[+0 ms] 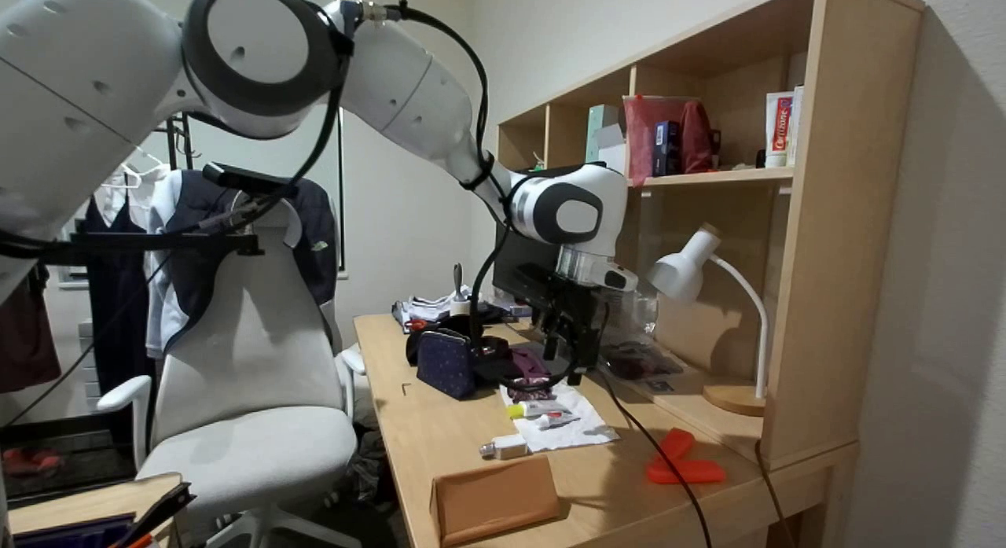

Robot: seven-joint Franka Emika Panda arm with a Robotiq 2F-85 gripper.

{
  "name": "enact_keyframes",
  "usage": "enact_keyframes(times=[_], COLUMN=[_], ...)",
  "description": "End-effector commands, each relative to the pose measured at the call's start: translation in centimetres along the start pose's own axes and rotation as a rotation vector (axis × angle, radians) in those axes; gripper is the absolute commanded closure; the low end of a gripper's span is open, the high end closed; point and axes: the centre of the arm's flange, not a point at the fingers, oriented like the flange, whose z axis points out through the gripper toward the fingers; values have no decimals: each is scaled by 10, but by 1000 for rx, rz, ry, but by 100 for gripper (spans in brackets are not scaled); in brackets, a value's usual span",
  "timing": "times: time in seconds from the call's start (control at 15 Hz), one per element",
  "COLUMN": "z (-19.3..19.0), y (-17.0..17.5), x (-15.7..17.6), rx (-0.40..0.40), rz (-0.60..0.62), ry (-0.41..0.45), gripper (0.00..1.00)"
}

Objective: Put the case on the cloth directly on the table

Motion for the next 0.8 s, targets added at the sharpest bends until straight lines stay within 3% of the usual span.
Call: enact_keyframes(times=[0.0,0.47,0.53,0.73], z=[-6,-1,-4,3], y=[17,36,23,30], x=[-81,-163,-116,-146], rx=[19,25,-1,-4], rz=[-24,-47,-32,-31], ry=[19,-156,-124,-159], gripper=[0,0,0,0])
